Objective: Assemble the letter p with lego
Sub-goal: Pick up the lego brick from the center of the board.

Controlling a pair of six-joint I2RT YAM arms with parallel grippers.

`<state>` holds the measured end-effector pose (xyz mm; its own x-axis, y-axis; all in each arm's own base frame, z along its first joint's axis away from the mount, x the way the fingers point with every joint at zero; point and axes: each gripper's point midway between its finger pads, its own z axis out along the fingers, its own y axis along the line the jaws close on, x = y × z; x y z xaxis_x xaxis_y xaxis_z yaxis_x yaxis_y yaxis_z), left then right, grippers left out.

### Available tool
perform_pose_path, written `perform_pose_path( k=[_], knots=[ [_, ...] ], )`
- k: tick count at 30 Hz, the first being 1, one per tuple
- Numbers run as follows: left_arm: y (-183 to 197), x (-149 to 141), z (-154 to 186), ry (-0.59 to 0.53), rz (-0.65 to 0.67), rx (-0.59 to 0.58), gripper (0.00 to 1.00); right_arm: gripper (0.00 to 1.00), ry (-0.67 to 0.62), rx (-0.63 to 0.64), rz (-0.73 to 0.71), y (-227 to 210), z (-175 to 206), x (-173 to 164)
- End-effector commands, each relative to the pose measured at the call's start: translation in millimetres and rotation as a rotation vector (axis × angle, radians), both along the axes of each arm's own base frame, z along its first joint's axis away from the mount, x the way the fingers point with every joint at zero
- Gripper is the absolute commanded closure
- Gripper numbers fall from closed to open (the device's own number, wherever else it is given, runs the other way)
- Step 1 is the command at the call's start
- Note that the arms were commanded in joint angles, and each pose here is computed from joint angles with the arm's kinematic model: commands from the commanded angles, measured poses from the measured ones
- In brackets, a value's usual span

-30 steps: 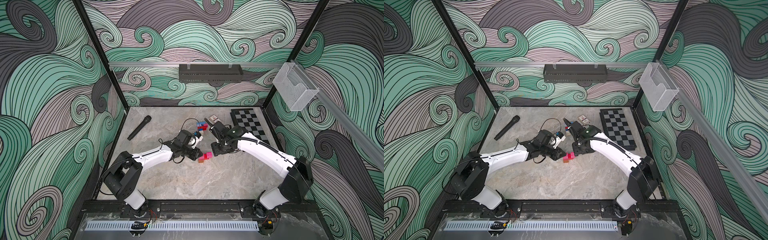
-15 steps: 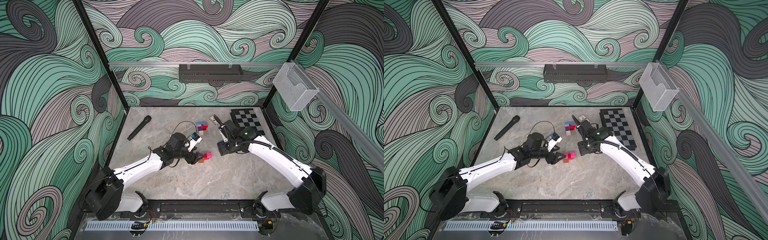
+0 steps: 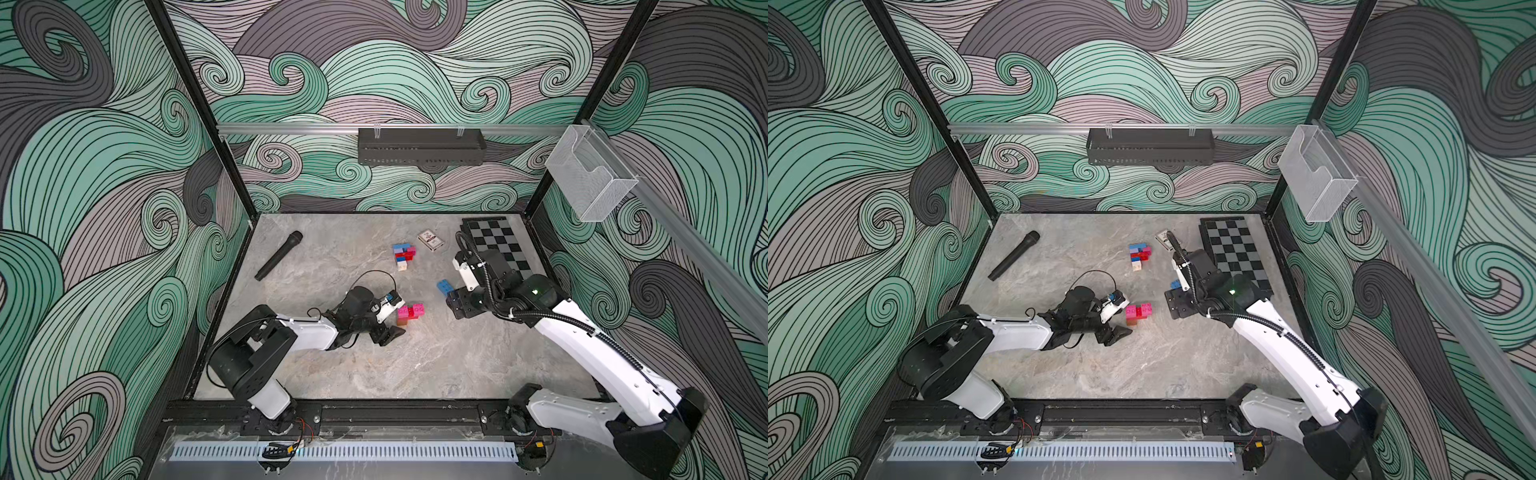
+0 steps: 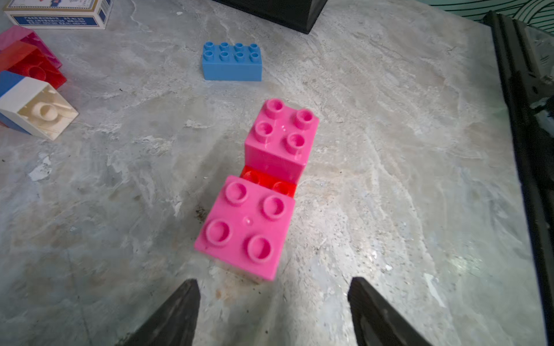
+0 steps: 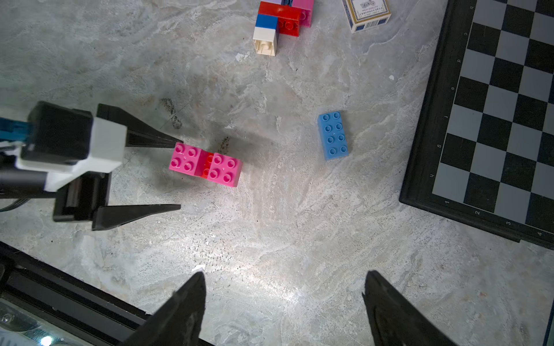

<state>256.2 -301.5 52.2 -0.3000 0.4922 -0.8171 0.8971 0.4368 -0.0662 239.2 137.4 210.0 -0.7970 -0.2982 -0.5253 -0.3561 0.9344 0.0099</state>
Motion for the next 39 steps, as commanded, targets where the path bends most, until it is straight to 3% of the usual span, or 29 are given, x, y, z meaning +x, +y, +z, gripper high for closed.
perform_pose_path(
  k=[1, 14, 19, 24, 27, 34, 39],
  knots=[
    [-14.3, 20.3, 14.9, -0.105, 0.004, -0.047, 0.21, 0.16, -0.024, 0.013, 0.014, -4.3, 3.8, -4.3],
    [-31.7, 29.9, -1.5, -0.088, -0.030, -0.067, 0.25, 0.15, 0.007, -0.016, -0.020, -13.7, -12.8, -3.5],
    [-28.1, 22.5, -3.4, -0.056, -0.020, -0.090, 0.37, 0.16, 0.010, -0.016, -0.028, -13.1, -15.6, -1.1],
    [-22.4, 16.4, -6.4, -0.013, 0.007, -0.099, 0.70, 0.17, 0.023, -0.017, -0.033, -11.8, -22.9, 3.2],
    [-20.8, 13.7, -1.7, -0.006, 0.013, -0.099, 0.81, 0.19, 0.049, -0.021, -0.038, -10.7, -33.5, 11.1],
    [-26.3, 8.0, 3.8, -0.036, -0.029, -0.060, 0.90, 0.22, 0.184, -0.009, -0.022, 0.8, -82.3, 52.1],
    [-30.2, 4.6, -7.1, -0.062, -0.079, -0.011, 0.93, 0.23, 0.252, -0.154, -0.011, -7.5, -122.8, 85.4]
  ],
)
